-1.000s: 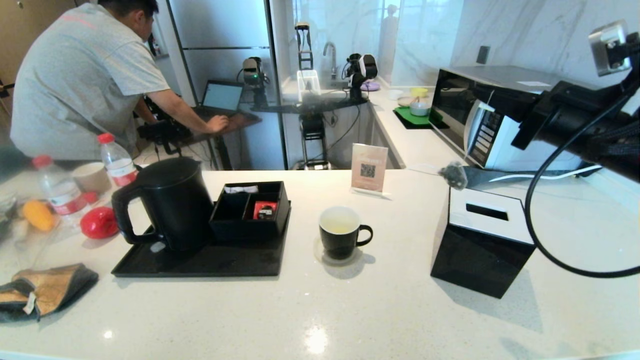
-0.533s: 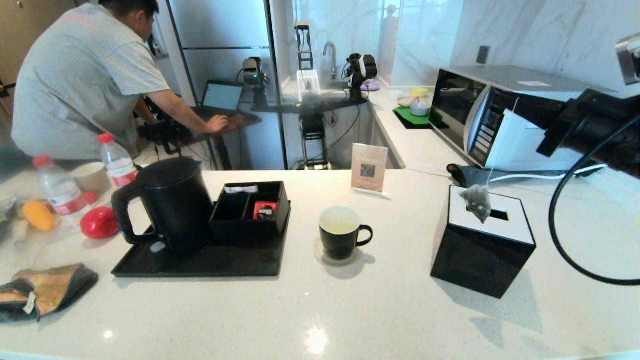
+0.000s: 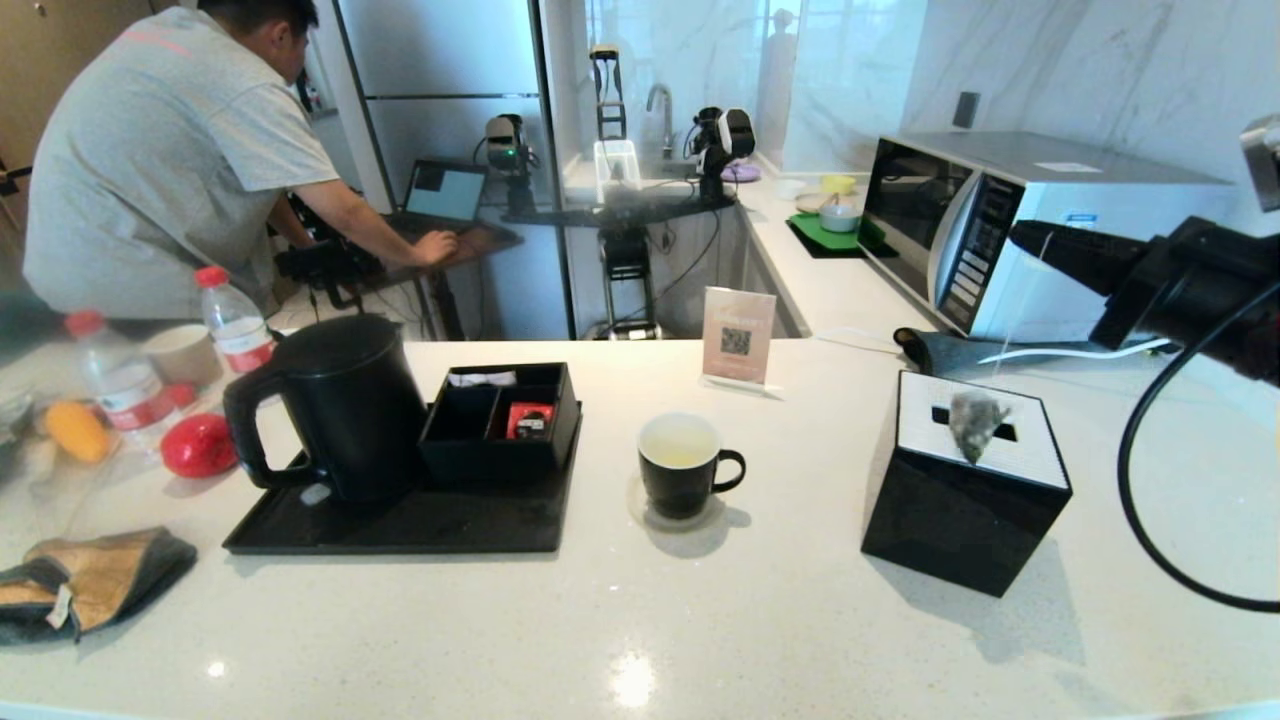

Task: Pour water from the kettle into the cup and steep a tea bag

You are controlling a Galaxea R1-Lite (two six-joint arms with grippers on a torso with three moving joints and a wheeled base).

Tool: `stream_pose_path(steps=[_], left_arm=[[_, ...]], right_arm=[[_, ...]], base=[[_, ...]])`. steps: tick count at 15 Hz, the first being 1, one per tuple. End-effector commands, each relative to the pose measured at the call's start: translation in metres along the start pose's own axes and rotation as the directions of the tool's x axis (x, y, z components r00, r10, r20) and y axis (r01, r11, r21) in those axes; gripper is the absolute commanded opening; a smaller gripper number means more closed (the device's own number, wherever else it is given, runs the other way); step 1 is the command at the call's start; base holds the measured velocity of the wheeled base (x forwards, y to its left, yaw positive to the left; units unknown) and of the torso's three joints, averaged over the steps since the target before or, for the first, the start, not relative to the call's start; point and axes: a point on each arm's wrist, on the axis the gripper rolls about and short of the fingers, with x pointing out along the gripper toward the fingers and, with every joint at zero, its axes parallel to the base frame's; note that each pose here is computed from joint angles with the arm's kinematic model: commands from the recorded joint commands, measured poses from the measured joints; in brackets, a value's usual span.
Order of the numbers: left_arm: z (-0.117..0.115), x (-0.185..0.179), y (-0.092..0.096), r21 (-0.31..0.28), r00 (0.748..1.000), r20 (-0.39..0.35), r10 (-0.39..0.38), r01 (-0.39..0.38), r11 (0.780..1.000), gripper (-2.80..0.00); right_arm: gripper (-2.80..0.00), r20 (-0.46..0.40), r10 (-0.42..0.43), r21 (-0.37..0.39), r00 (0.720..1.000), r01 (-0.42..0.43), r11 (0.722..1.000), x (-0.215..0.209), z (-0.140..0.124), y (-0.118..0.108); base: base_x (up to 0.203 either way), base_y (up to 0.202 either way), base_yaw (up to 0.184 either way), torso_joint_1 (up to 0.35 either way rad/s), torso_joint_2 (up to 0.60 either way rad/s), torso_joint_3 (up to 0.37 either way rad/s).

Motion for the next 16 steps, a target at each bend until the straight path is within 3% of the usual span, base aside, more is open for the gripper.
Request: stream_pose_path(steps=[1, 16], left_arm=[[0.000, 0.000, 0.000, 0.001, 1.000, 0.001, 0.000, 0.000, 1.000, -2.80], [0.000, 0.000, 0.000, -0.001, 1.000, 0.001, 0.000, 0.000, 1.000, -2.80]], right_arm=[[-2.80, -0.018, 0.000, 0.008, 1.000, 0.000, 1.000, -0.003, -0.007, 0.001], [-2.80, 0.014, 0.005, -0.017, 1.000, -0.005, 1.000, 0.006, -0.008, -0.021]], base=[[0.000, 0.000, 0.000, 0.000, 0.00, 0.000], [0.000, 0.000, 0.000, 0.000, 0.00, 0.000]])
